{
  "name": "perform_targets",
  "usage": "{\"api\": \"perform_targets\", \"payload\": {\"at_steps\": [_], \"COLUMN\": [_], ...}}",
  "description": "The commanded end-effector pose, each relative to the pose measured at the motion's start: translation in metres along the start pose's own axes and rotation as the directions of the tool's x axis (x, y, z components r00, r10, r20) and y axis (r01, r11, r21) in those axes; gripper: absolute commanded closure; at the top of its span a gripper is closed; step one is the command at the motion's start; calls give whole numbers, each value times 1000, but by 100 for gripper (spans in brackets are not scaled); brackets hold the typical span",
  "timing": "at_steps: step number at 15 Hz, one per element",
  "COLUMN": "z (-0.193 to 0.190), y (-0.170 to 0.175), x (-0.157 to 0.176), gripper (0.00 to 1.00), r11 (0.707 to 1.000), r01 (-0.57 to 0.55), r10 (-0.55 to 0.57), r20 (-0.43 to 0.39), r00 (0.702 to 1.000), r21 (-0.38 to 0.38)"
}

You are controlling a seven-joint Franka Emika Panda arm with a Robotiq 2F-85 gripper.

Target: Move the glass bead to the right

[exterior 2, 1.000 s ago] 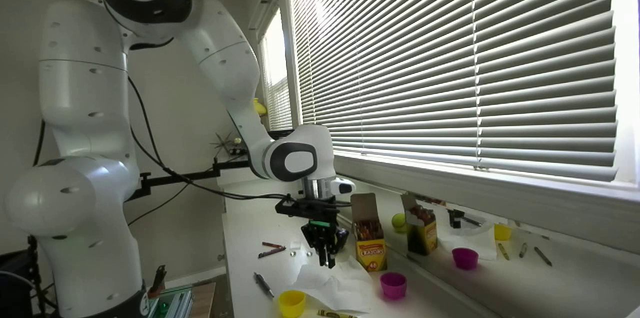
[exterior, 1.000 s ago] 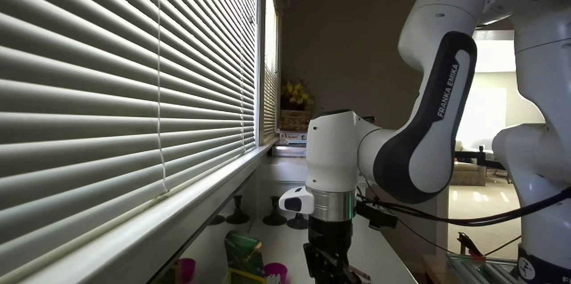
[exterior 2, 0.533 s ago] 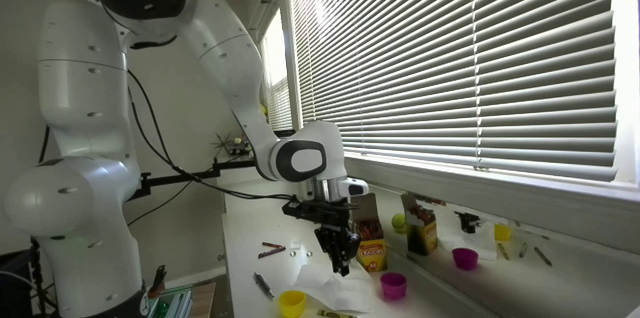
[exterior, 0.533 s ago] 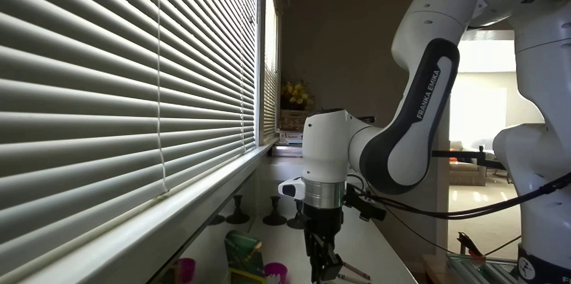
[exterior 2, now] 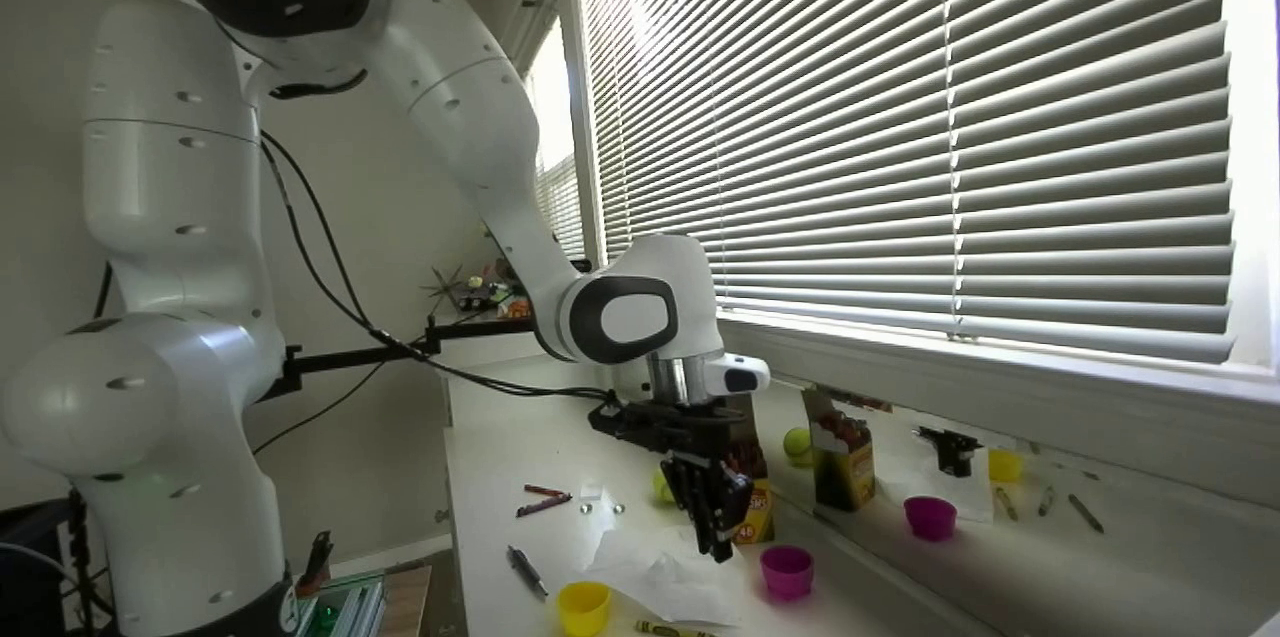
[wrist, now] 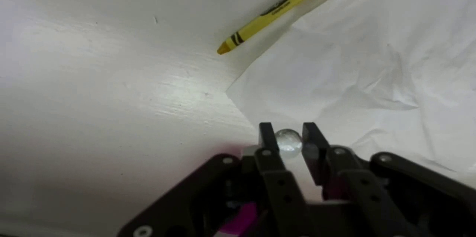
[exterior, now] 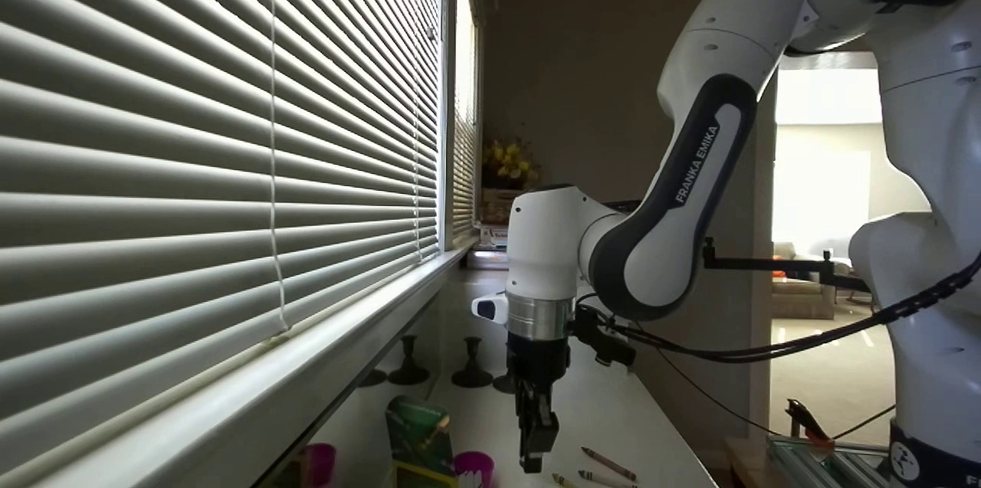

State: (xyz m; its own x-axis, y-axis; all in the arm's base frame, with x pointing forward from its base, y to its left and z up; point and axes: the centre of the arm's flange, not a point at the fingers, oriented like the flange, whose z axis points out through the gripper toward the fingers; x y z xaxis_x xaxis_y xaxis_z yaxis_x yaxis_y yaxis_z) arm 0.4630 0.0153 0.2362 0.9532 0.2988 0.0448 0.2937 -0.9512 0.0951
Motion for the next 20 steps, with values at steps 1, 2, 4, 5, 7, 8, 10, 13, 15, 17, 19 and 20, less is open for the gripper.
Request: {"api": "perform_targets", "payload": {"at_steps": [1, 2, 4, 5, 7, 8, 10, 13, 15, 17, 19, 20], "z": [4, 4, 6, 8, 14, 17, 22, 29, 34, 40, 44, 46], "y": [13, 16, 22, 26, 33, 35, 39, 46, 50, 52, 54, 54], "x": [10, 11, 12, 11, 9, 9, 9, 8, 8, 9, 11, 11], "gripper": [94, 94, 94, 94, 94, 94, 94, 94, 94, 94, 94, 94], "r11": [999, 999, 998, 997, 996, 994, 992, 989, 987, 987, 986, 986], "r01": [-37, -46, -61, -70, -91, -102, -120, -139, -150, -150, -151, -151], "r10": [37, 46, 61, 70, 91, 102, 119, 139, 151, 151, 153, 153], "r20": [1, 1, -1, 2, 7, 8, 12, -1, -10, -18, -23, -26], "r00": [999, 999, 998, 998, 996, 995, 993, 990, 989, 988, 988, 988], "r21": [-2, 5, 7, 9, 24, 31, 39, 57, 63, 58, 65, 65]}}
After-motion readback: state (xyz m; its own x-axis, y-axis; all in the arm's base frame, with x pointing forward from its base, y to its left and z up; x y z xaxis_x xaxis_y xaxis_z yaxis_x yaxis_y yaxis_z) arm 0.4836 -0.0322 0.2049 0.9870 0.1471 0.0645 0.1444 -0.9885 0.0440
